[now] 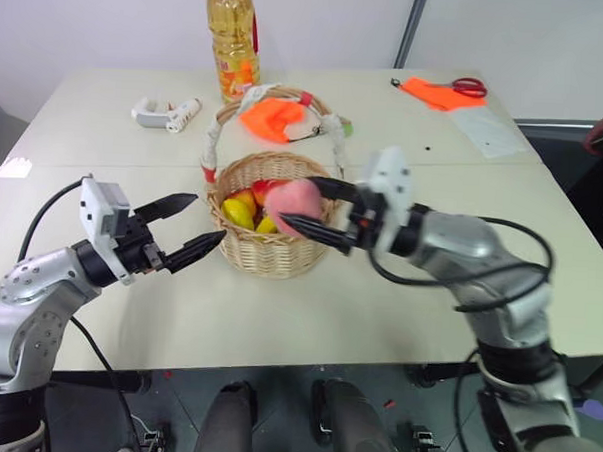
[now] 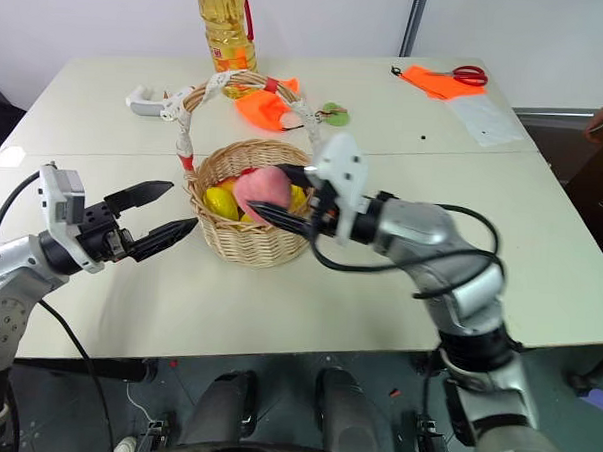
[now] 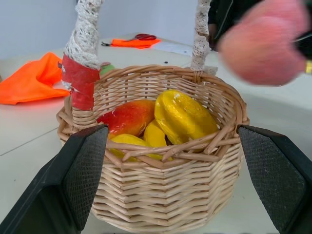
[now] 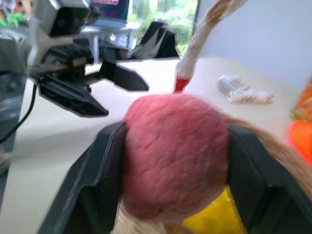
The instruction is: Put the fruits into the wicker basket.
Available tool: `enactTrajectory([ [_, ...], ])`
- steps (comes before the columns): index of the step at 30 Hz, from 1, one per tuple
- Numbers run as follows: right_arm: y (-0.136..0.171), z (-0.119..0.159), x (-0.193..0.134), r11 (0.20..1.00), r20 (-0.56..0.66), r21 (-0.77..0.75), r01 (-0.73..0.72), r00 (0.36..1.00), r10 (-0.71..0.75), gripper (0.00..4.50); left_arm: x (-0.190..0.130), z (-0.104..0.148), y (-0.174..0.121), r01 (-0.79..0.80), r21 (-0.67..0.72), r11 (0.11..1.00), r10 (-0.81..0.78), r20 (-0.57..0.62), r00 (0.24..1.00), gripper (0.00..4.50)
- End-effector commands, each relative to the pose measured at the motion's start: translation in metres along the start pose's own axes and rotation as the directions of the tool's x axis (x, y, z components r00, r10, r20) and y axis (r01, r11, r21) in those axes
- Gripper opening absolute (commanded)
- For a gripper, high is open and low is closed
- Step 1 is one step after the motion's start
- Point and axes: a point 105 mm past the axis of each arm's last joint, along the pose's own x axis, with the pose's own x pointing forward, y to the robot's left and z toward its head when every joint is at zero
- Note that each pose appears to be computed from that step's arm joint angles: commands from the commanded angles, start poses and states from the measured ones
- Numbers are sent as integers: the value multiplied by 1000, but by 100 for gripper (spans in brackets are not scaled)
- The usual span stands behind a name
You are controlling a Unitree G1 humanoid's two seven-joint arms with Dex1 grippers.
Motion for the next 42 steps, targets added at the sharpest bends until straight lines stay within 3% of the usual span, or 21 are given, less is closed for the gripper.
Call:
enactTrajectory([
  [1,-8,2,15,997,-13,-53,64,998,-65,287,-3,11,-2,1,31,1000,-3,44,999,450],
  [4,-7,4,17,995,-3,-78,66,998,-66,432,-3,10,-4,-1,33,999,0,43,999,450],
  [5,-7,8,16,993,12,-98,69,998,-68,442,-3,11,-4,-3,33,999,1,45,999,450],
  [10,2,23,-21,993,90,-118,-29,995,39,442,-4,10,-6,-7,33,999,6,48,999,450],
  [14,5,14,-58,998,69,-29,-64,995,66,442,-2,9,-7,-2,28,1000,0,54,999,450],
  [18,-15,4,-66,997,60,35,71,996,-73,442,3,9,-7,14,24,1000,-16,62,998,450],
  [22,-53,-11,-53,959,30,49,280,959,-282,442,9,10,-7,39,25,999,-41,71,997,450],
  [25,-66,-20,-40,942,24,77,326,944,-329,442,12,11,-7,51,28,998,-53,76,996,450],
  [28,-72,-26,-30,932,27,118,341,938,-347,355,16,13,-11,65,29,997,-67,87,994,450],
  [35,-77,1,-46,924,123,112,367,917,-379,8,20,11,-18,82,20,996,-84,94,992,450],
  [38,-98,8,-75,877,136,76,474,867,-480,6,22,11,-19,85,17,996,-86,98,991,450],
  [42,-138,11,-126,730,123,5,684,724,-679,6,25,11,-19,96,15,995,-97,102,990,450],
])
